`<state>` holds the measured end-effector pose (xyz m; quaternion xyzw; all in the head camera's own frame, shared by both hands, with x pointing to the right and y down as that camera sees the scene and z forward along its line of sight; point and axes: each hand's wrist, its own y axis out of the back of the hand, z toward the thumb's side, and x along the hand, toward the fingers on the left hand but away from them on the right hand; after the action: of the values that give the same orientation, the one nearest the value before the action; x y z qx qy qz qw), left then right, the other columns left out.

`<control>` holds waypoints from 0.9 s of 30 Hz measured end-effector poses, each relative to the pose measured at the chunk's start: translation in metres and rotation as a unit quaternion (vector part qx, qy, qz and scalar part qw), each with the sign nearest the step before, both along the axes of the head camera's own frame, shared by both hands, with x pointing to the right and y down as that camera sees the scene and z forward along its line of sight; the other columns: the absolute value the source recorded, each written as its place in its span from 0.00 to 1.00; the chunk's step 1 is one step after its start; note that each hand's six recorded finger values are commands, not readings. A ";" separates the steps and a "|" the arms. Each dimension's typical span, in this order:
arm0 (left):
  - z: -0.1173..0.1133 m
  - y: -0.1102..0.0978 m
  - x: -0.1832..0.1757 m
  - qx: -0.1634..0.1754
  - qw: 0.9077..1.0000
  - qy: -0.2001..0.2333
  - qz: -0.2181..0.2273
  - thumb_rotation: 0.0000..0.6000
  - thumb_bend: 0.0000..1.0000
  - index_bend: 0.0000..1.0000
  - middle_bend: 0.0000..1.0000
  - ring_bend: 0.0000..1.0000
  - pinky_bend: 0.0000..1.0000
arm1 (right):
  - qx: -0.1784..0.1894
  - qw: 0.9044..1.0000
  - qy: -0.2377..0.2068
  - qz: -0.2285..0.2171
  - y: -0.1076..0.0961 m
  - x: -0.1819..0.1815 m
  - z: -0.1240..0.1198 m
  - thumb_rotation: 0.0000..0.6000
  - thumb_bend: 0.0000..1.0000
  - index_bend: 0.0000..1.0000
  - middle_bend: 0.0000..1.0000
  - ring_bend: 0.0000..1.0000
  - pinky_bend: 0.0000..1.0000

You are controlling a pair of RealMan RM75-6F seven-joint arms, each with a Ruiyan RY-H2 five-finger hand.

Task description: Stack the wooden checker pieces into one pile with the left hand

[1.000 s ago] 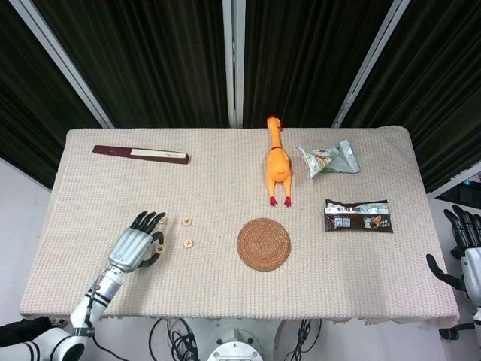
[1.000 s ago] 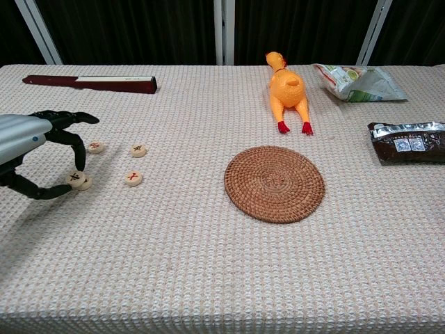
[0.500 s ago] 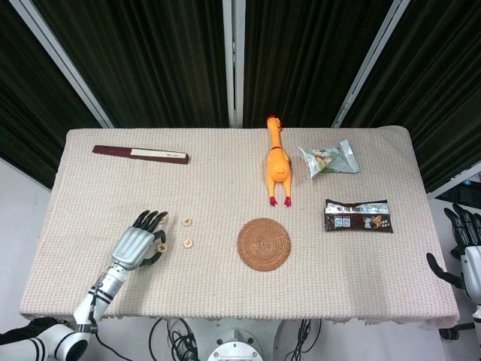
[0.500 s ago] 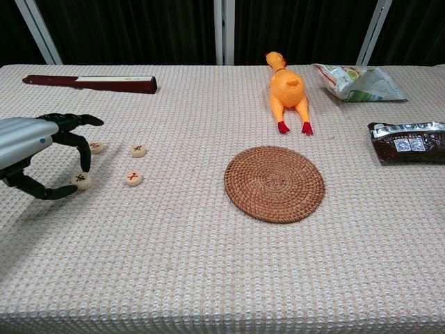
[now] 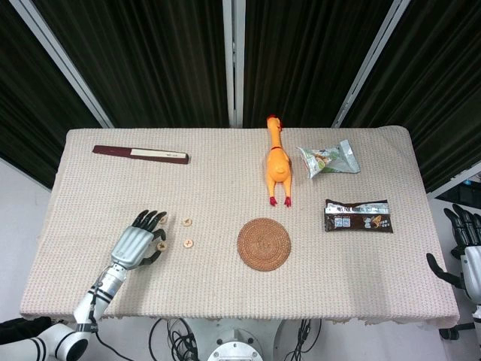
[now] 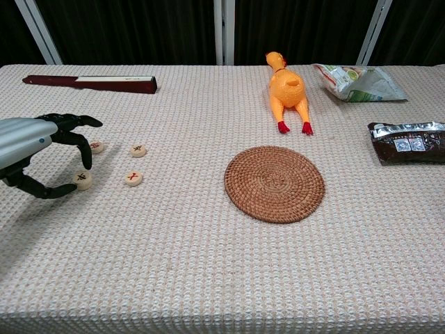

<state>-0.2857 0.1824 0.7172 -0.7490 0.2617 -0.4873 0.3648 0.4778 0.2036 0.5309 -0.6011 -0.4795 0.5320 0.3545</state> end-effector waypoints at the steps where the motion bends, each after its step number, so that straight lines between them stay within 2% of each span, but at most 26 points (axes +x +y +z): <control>1: 0.000 0.000 0.000 0.000 1.000 0.000 0.000 1.00 0.31 0.42 0.05 0.00 0.00 | 0.000 1.000 0.000 0.000 0.000 0.000 0.000 1.00 0.26 0.00 0.00 0.00 0.00; 8: -0.002 0.001 -0.001 0.001 1.000 0.001 0.000 1.00 0.31 0.42 0.05 0.00 0.00 | 0.000 1.000 0.000 0.000 0.000 0.000 0.000 1.00 0.26 0.00 0.00 0.00 0.00; 15: -0.018 -0.005 0.012 0.015 1.000 0.023 0.003 1.00 0.31 0.42 0.05 0.00 0.00 | 0.002 1.000 -0.001 0.000 0.000 0.000 -0.001 1.00 0.26 0.00 0.00 0.00 0.00; 20: -0.030 -0.028 0.023 0.032 0.999 0.022 0.004 1.00 0.31 0.42 0.05 0.00 0.00 | 0.003 1.000 -0.002 0.000 0.001 0.000 -0.002 1.00 0.26 0.00 0.00 0.00 0.00; 27: -0.007 -0.057 0.011 0.003 0.999 -0.021 -0.028 1.00 0.31 0.40 0.05 0.00 0.00 | 0.004 1.000 -0.005 0.003 0.000 0.002 -0.003 1.00 0.26 0.00 0.00 0.00 0.00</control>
<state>-0.2744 0.1259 0.7101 -0.7298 0.2766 -0.5119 0.3588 0.4797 0.2036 0.5280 -0.6008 -0.4849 0.5282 0.3535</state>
